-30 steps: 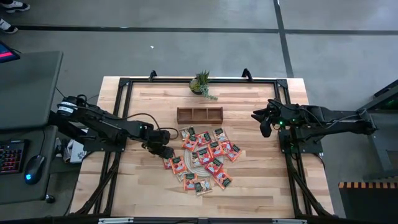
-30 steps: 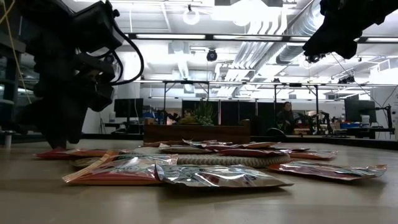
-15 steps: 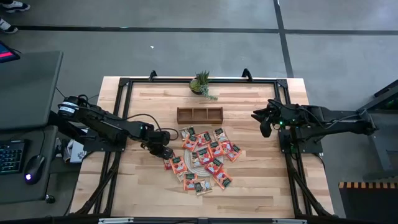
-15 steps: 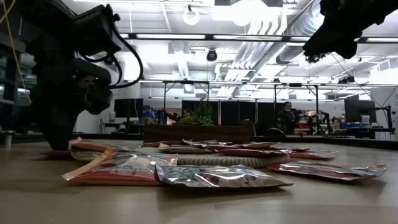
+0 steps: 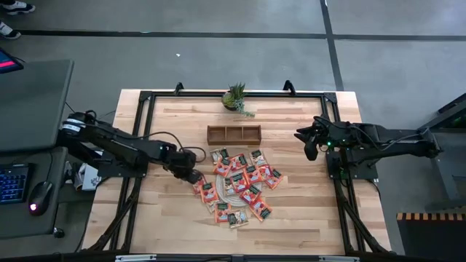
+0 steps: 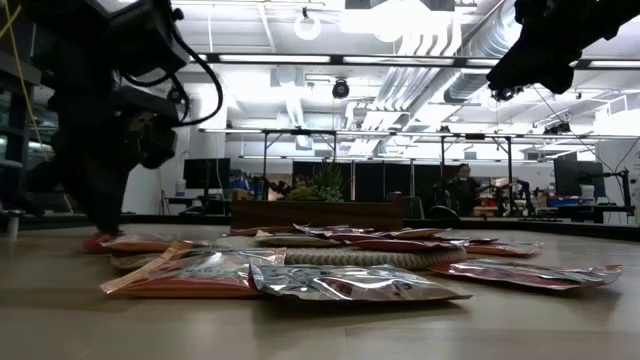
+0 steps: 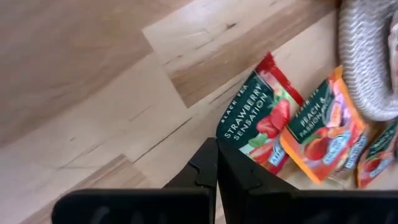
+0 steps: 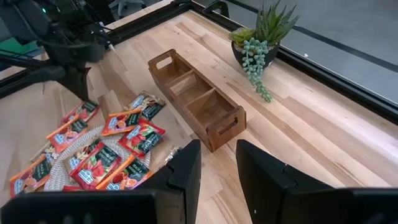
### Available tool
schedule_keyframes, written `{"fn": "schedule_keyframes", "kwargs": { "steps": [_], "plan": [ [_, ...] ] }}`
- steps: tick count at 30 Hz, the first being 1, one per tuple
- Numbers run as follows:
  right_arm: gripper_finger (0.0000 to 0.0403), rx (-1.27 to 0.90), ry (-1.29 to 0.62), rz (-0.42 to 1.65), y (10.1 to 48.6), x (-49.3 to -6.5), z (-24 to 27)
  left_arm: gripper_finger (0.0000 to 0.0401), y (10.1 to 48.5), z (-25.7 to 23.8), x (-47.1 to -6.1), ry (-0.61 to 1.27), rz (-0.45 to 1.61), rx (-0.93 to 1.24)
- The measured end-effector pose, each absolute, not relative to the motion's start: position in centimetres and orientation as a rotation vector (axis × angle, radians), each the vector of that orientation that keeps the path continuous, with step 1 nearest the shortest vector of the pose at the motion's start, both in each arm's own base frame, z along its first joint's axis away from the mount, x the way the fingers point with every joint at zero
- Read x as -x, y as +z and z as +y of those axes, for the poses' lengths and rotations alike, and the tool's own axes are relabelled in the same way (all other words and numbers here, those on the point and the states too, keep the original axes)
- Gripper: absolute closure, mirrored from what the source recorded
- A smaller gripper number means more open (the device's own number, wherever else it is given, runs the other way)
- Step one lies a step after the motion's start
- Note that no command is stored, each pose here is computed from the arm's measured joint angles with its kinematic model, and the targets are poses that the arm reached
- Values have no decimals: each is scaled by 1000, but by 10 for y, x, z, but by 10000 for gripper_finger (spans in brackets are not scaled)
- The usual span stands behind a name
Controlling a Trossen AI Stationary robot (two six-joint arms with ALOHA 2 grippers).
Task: Pick & Place Tea
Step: Put the red tea bag into the left section of the wooden organizer
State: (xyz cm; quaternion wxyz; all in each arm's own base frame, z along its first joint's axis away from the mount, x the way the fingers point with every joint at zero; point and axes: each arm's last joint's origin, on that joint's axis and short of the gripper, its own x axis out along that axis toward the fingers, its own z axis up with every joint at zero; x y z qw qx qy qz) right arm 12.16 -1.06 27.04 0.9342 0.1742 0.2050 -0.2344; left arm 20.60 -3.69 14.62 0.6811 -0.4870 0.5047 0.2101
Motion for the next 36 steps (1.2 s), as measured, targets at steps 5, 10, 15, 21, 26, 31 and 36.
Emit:
{"fn": "schedule_keyframes", "kwargs": {
  "steps": [5, 10, 15, 21, 26, 31, 36],
  "plan": [
    [304, -356, -479, 419, 270, -122, -11, 401, 159, -35, -199, 481, 1071, 1081],
    [304, -356, -479, 419, 270, -122, -11, 401, 171, -32, -194, 482, 989, 1058],
    [304, -358, -478, 411, 271, -122, -11, 401, 182, -29, -190, 474, 910, 990],
    [304, -358, -479, 411, 271, -122, -11, 401, 213, -27, -194, 466, 928, 769],
    [304, -353, -495, 405, 271, -122, -11, 401, 242, -26, -201, 444, 864, 595],
    [304, -354, -495, 403, 271, -122, -11, 401, 265, -23, -206, 436, 790, 387],
    [304, -350, -507, 400, 271, -122, -11, 401, 277, -23, -210, 344, 761, 117]
  ]
}}
